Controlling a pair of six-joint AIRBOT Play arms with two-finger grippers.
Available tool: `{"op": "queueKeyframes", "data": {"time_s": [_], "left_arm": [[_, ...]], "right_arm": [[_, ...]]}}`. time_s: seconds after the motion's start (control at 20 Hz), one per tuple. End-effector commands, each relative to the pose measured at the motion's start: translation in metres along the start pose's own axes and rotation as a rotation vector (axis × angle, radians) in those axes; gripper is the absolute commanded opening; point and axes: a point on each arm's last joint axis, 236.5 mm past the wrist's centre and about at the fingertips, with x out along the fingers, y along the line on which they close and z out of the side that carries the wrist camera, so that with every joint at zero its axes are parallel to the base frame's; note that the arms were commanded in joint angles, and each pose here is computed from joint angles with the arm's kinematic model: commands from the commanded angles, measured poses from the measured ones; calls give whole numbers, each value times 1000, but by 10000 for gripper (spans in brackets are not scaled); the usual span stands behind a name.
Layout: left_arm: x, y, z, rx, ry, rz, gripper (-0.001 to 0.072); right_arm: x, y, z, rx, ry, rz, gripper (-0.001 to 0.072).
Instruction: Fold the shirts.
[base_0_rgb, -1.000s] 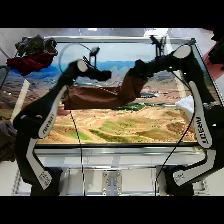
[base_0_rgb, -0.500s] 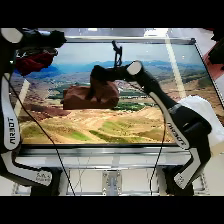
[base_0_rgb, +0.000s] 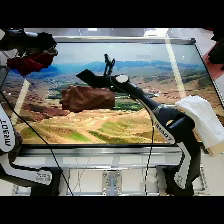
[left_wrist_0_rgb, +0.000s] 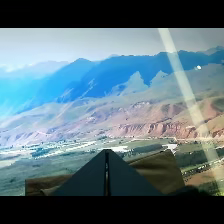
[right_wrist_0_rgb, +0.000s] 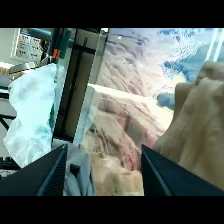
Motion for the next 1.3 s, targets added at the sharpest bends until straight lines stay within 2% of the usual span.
{"op": "queueKeyframes", "data": {"time_s": [0.0, 0.1, 0.25, 0.35, 0.55, 0.7, 0.85, 1.1, 1.15, 1.2, 1.25], "left_arm": [[-1, 0, -4, 8, 18, -3, 10], [-1, 0, -3, 15, 14, -2, 10], [-1, 1, -1, 14, 3, 1, 11], [-1, 2, 2, 13, -10, 4, 11], [-1, 2, 4, 13, -15, 4, 10], [-1, 2, 3, 14, -14, 5, 10], [-1, 2, 3, 34, -13, 5, 10], [-1, 2, 3, 58, -13, 5, 11], [-1, 2, 3, 59, -13, 5, 10], [-1, 2, 3, 58, -13, 5, 10], [-1, 2, 3, 59, -10, 5, 11]], "right_arm": [[-54, -25, 38, -54, 52, -17, 477], [-94, -68, 48, 8, 128, -112, 477], [-149, -152, 31, 88, 267, -414, 481], [-169, -187, 10, 163, 325, -547, 554], [-153, -203, -26, 245, 391, -528, 554], [-118, -197, -41, 269, 393, -410, 556], [-86, -193, -36, 296, 311, -308, 609], [-58, -182, -27, 333, 217, -221, 597], [-53, -178, -24, 329, 198, -203, 532], [-51, -176, -19, 321, 174, -194, 368], [-48, -173, -13, 325, 147, -180, 159]]}}
